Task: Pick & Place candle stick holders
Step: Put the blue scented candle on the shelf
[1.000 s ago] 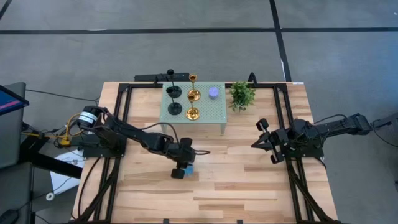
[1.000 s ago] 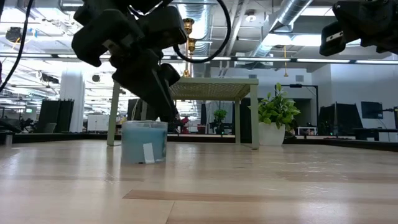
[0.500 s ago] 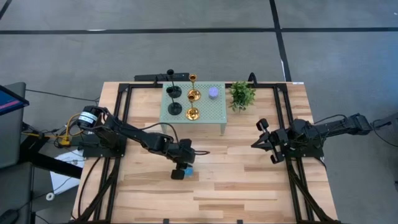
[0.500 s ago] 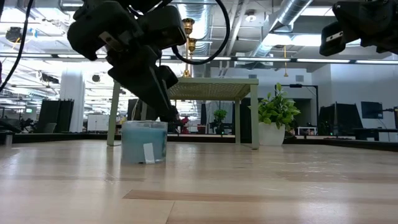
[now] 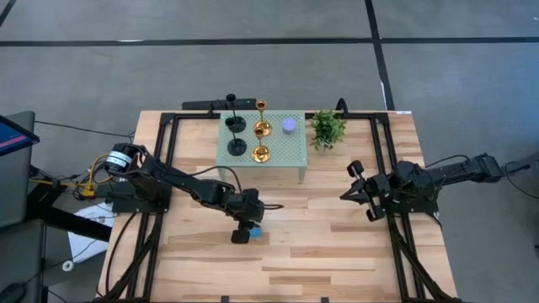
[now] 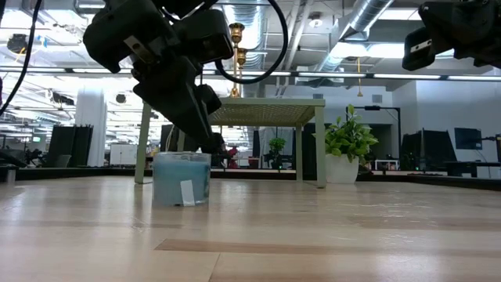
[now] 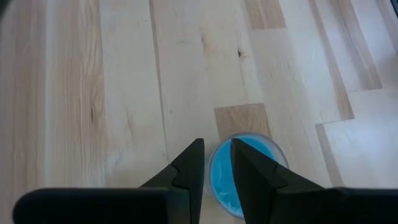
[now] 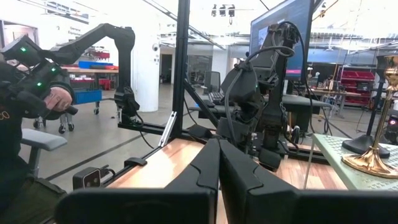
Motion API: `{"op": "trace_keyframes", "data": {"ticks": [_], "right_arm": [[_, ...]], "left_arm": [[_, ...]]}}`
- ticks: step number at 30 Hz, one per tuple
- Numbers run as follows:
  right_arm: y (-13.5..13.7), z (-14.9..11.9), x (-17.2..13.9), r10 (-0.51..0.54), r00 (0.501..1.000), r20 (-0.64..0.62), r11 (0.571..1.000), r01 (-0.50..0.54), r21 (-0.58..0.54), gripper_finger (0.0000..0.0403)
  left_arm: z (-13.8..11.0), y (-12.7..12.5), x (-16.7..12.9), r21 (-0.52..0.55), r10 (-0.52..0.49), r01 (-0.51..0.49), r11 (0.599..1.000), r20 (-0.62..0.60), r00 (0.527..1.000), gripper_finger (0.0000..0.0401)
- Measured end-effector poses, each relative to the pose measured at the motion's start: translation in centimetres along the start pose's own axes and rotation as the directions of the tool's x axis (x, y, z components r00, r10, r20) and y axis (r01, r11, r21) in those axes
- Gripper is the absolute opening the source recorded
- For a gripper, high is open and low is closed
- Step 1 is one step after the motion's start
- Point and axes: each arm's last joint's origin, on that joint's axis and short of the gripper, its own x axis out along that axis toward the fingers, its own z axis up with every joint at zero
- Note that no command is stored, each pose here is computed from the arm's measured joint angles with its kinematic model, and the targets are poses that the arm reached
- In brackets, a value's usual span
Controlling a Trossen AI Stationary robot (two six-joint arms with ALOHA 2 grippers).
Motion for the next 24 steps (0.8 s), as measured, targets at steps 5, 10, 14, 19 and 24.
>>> {"op": "trace_keyframes", "data": {"ticks": [5, 10, 14, 19, 24], "right_arm": [[0.0, 0.0, 0.0, 0.000, 1.000, 0.000, 1.000, 0.000, 0.000, 0.0000], [0.0, 0.0, 0.0, 0.000, 1.000, 0.000, 1.000, 0.000, 0.000, 0.0000], [0.0, 0.0, 0.0, 0.000, 1.000, 0.000, 1.000, 0.000, 0.000, 0.0000], [0.0, 0.0, 0.0, 0.000, 1.000, 0.000, 1.000, 0.000, 0.000, 0.0000], [0.0, 0.0, 0.0, 0.000, 1.000, 0.001, 1.000, 0.000, 0.000, 0.0000]], "left_arm": [[-0.1, 0.0, 0.0, -0.006, 0.000, 0.000, 1.000, -0.007, 1.000, 0.0078], [-0.6, 0.1, 0.2, -0.011, 0.001, -0.002, 1.000, -0.022, 1.000, 0.0078], [-1.4, 0.1, 0.4, -0.052, 0.004, -0.006, 0.999, -0.049, 0.999, 0.0078], [-1.4, 0.1, 0.5, -0.057, 0.003, -0.005, 0.998, -0.038, 0.999, 0.0078], [-1.4, 0.1, 0.5, -0.057, 0.003, -0.005, 0.998, -0.040, 0.999, 0.0070]]}}
